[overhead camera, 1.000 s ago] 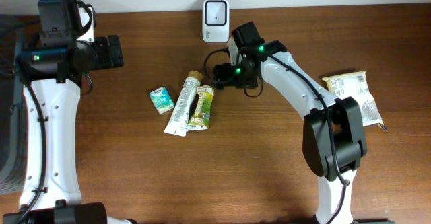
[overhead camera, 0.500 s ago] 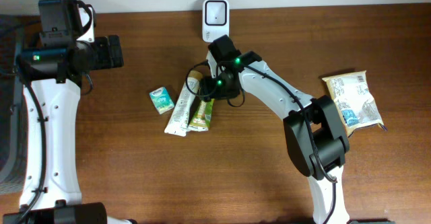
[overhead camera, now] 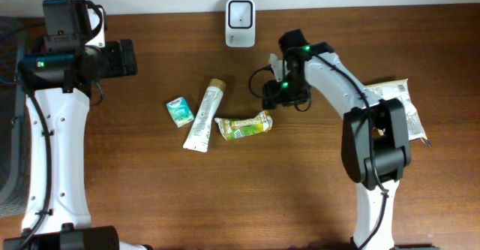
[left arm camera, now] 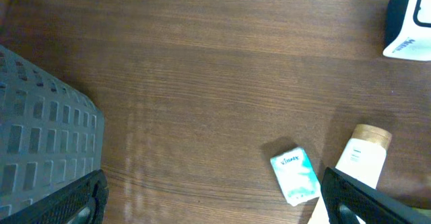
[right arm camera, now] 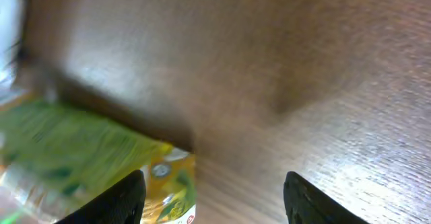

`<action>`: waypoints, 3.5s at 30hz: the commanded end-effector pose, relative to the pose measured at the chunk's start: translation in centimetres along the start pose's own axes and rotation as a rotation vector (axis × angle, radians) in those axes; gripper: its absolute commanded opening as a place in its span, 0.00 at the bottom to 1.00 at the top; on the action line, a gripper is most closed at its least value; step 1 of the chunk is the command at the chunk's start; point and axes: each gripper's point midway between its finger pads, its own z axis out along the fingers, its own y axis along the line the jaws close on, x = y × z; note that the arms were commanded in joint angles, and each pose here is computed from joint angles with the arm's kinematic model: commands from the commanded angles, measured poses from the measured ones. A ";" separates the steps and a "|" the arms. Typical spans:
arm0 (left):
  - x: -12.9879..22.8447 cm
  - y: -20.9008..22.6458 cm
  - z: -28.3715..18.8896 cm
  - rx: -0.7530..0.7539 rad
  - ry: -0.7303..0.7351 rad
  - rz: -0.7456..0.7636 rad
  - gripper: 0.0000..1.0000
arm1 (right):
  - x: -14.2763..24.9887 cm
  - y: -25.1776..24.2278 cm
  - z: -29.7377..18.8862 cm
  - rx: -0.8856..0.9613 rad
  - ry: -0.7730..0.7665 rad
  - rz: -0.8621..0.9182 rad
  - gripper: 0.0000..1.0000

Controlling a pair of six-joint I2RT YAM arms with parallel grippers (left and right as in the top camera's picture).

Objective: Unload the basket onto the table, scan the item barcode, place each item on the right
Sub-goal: 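Grasp the yellow Pokka pouch with the right gripper, then lift the yellow pouch and hold it up to the scanner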

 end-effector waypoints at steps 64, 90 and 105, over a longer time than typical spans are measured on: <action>-0.3 0.3 -0.8 -0.008 -0.020 -0.013 0.99 | 9.5 11.8 6.4 0.229 0.152 0.317 0.79; -0.3 0.3 -0.8 -0.008 -0.020 -0.013 0.99 | 4.6 16.7 -8.2 -0.699 -0.064 -0.335 0.04; -0.3 0.3 -0.8 -0.008 -0.020 -0.013 0.99 | 4.3 14.8 -21.4 -0.996 -0.364 -0.284 0.04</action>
